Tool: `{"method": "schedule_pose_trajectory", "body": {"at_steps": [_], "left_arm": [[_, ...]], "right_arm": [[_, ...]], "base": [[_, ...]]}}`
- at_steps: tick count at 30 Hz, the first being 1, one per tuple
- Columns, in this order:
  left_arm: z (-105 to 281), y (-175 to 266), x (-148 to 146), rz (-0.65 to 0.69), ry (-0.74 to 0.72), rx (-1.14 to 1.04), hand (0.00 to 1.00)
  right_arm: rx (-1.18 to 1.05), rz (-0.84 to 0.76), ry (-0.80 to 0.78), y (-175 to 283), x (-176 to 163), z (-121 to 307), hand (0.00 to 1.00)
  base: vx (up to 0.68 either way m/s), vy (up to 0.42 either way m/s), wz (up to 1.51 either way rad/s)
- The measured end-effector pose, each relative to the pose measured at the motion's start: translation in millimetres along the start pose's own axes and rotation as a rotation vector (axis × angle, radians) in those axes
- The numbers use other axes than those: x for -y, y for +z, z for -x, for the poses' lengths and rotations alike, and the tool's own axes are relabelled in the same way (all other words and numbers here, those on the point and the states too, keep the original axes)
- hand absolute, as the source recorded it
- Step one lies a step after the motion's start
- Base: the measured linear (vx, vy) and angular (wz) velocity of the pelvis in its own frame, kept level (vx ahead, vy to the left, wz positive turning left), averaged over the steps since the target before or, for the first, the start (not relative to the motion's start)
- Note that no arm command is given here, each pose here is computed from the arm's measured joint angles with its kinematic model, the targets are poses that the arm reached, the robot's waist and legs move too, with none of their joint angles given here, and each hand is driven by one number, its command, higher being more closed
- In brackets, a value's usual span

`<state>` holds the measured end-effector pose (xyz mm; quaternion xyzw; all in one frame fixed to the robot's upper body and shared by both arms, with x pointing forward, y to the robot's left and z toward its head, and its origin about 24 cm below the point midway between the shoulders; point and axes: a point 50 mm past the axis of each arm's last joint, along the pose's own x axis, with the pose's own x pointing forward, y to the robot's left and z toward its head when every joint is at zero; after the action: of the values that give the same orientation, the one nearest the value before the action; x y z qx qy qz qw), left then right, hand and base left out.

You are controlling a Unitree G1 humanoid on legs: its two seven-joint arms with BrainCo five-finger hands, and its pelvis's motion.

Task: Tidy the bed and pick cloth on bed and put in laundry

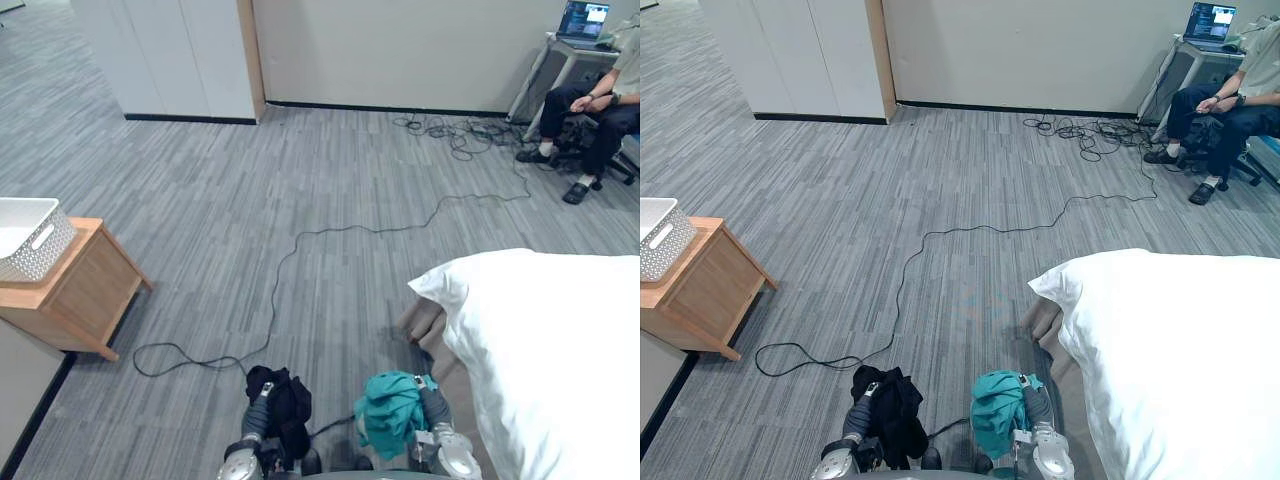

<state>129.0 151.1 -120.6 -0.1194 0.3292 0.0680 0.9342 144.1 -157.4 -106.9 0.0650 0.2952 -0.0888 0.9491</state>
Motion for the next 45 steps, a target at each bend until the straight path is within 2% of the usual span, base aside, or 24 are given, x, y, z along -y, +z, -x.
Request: {"method": "schedule_pose_trajectory", "body": {"at_steps": [3, 10, 15, 18, 22, 26, 31, 35, 41, 45], "left_arm": [[0, 0, 0, 0.0, 0.001, 0.0, 1.0], [-4, -10, -29, 0.003, 0.044, -0.079, 1.0], [-7, -9, -42, -0.05, 0.024, -0.106, 1.0], [-13, 0, -41, -0.086, 0.012, -0.081, 1.0], [-18, 9, -39, -0.07, 0.024, -0.041, 1.0], [-19, 20, -34, -0.077, 0.001, 0.025, 1.0], [-11, 19, -29, -0.057, -0.013, 0.065, 1.0], [-7, 19, -34, -0.059, -0.003, 0.064, 1.0], [-11, 22, -21, -0.09, -0.026, 0.074, 1.0], [-21, 47, -14, -0.136, -0.066, 0.152, 1.0]], "right_arm": [[-0.003, -0.001, -0.004, -1, 1, 0, 1.0], [-0.182, -0.024, -0.102, -39, 43, 8, 1.0], [-0.179, -0.055, -0.119, -39, 59, 8, 1.0], [-0.112, -0.048, -0.072, -23, 52, -1, 1.0], [-0.01, -0.005, -0.017, 6, 49, -14, 1.0], [0.055, 0.009, -0.056, 21, 64, -14, 1.0], [0.15, 0.108, -0.019, 48, 63, -14, 1.0], [0.12, 0.106, 0.037, 43, 49, -14, 1.0], [0.104, 0.135, 0.102, 39, 30, -18, 1.0], [0.087, 0.121, 0.097, 29, 29, -9, 1.0]], "base": [[0.0, 0.0, 0.0], [0.0, 0.0, -0.02], [0.04, -0.011, -0.02], [0.08, -0.033, -0.07], [0.05, -0.046, -0.18], [0.09, -0.011, 0.11], [0.26, 0.122, 0.25], [0.56, 0.249, -0.09], [0.59, 0.109, 0.38], [0.48, -0.088, 1.19]]}}
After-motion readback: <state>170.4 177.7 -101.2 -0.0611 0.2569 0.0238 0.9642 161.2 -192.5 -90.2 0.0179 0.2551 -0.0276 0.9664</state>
